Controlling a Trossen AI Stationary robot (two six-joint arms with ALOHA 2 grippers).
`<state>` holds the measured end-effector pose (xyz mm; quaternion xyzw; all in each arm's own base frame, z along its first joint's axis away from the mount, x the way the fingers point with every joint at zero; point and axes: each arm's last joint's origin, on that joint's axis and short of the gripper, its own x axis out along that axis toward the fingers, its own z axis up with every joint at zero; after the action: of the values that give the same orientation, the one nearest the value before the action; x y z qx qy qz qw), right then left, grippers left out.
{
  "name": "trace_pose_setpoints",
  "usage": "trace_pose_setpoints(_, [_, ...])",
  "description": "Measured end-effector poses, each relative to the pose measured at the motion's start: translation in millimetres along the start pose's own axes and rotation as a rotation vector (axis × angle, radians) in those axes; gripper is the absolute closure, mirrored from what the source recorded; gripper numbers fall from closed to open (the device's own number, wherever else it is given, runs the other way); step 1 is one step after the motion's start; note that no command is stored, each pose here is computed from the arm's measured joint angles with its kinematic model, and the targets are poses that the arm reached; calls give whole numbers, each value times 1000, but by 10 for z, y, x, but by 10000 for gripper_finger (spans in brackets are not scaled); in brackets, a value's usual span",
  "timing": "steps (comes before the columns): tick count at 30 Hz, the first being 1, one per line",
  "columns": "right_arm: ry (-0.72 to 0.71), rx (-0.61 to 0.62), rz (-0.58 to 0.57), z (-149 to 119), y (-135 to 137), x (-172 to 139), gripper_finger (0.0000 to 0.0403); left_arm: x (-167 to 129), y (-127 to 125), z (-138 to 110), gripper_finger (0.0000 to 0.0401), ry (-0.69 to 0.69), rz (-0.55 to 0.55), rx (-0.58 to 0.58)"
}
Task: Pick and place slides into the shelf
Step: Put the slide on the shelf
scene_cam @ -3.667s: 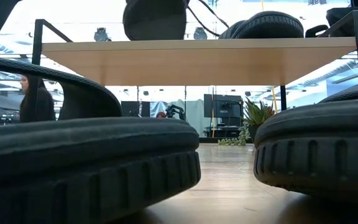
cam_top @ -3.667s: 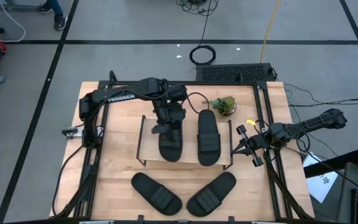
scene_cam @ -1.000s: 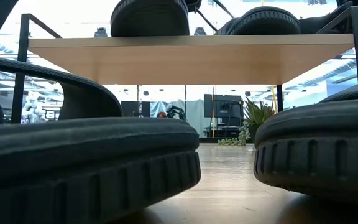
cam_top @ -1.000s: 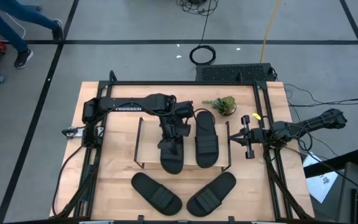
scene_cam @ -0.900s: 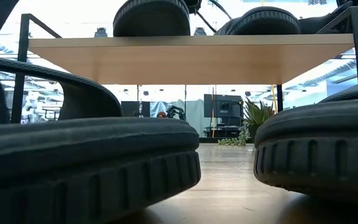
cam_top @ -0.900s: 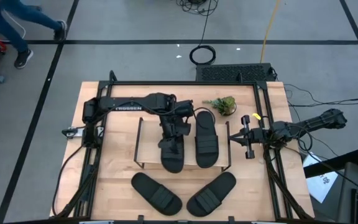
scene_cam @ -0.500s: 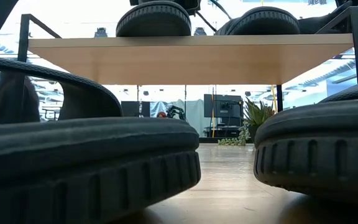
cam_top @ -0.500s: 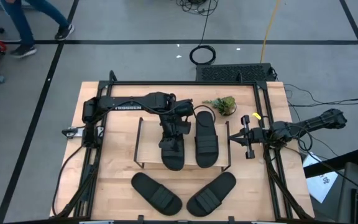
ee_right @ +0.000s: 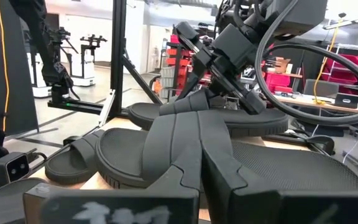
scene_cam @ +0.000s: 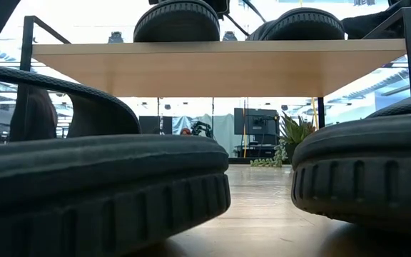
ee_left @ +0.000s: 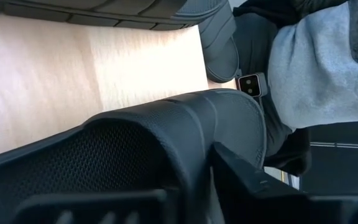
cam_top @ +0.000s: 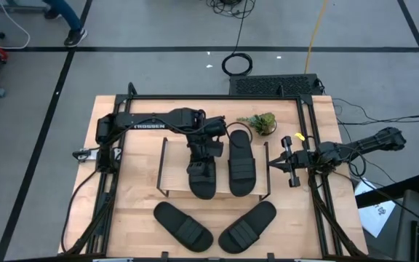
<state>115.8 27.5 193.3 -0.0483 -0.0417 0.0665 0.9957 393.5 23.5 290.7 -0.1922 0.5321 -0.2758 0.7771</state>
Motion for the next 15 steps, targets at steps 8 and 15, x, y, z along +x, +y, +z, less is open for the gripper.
trace_pose_setpoints(8, [0,0,0,0,0,0,403,7,6,-7,178,6,3,-15])
trace_pose_setpoints(15, [0,0,0,0,0,0,403,4,-4,-6,72,4,-4,-4])
